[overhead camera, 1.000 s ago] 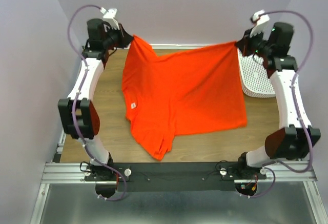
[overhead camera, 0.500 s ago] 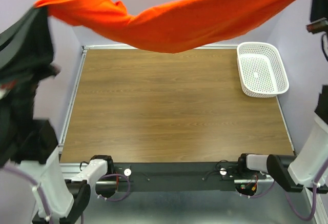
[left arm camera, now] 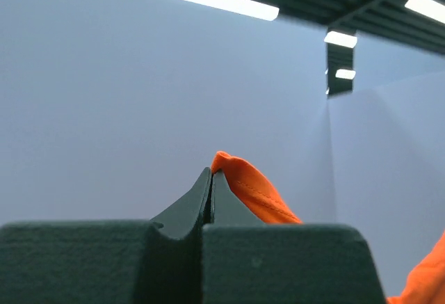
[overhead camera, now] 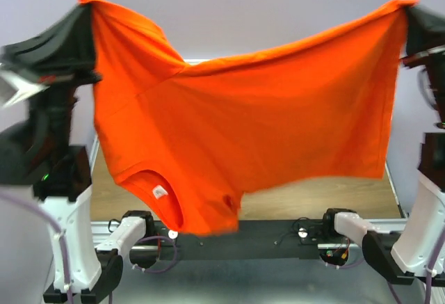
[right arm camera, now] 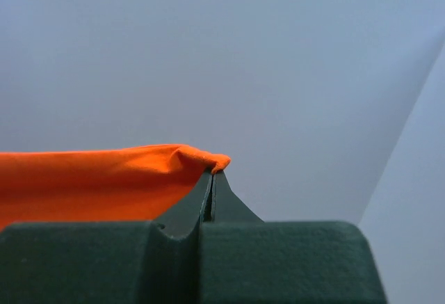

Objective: Fold and stack the t-shirts

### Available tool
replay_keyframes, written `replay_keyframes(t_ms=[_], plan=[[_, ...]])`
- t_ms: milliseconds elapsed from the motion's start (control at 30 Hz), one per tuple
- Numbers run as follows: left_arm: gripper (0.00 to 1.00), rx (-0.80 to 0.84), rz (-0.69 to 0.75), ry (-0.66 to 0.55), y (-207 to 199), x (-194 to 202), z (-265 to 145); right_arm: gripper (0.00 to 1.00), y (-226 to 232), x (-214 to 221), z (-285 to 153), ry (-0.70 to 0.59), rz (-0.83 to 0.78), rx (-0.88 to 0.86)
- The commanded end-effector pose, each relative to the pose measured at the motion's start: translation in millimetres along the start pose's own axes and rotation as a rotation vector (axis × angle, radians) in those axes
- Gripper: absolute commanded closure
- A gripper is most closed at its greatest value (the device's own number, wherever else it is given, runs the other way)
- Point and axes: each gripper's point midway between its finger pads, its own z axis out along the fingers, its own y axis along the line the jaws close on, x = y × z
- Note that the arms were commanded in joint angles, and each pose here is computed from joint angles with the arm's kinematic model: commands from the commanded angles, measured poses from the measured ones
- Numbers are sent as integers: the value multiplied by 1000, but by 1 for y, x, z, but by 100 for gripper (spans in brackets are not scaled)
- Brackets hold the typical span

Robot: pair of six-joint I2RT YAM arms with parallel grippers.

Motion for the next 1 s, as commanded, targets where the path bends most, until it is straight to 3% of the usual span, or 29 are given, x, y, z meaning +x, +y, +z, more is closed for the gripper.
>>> replay_keyframes(t_ms=[0, 67, 100, 133, 167, 200, 267, 300, 400, 433, 467, 500, 667, 967], plan=[[100, -126, -88, 250, 55, 147, -22, 99, 27, 136, 2, 281, 89, -121], [100, -125, -121, 317, 66, 202, -37, 99, 44, 178, -4, 322, 129, -186], [100, -163, -183, 428, 80, 267, -64, 99, 60, 240, -21, 435, 183, -219], [100, -156, -192, 451, 84, 291, -73, 99, 69, 257, -23, 435, 202, -257], [100, -184, -248, 568, 93, 353, -102, 99, 81, 311, -36, 503, 240, -276], [100, -202, -261, 615, 100, 380, -116, 99, 91, 343, -50, 573, 282, -291], [100, -227, -300, 712, 108, 432, -141, 100, 99, 386, -55, 593, 304, -306], [100, -255, -334, 819, 118, 486, -168, 99, 110, 436, -67, 674, 342, -324], [100, -325, -401, 991, 136, 559, -199, 99, 114, 499, -61, 731, 373, -315], [100, -387, -433, 1120, 146, 612, -241, 99, 116, 538, -57, 796, 413, -303], [100, -404, -451, 1161, 153, 628, -238, 100, 114, 561, -53, 835, 432, -280], [100, -449, -478, 1256, 158, 667, -273, 99, 116, 577, -51, 860, 450, -275], [100, -511, -471, 1269, 181, 701, -268, 99, 109, 643, -35, 947, 457, -193], [100, -479, -421, 1312, 200, 726, -257, 99, 103, 669, -25, 965, 463, -147]])
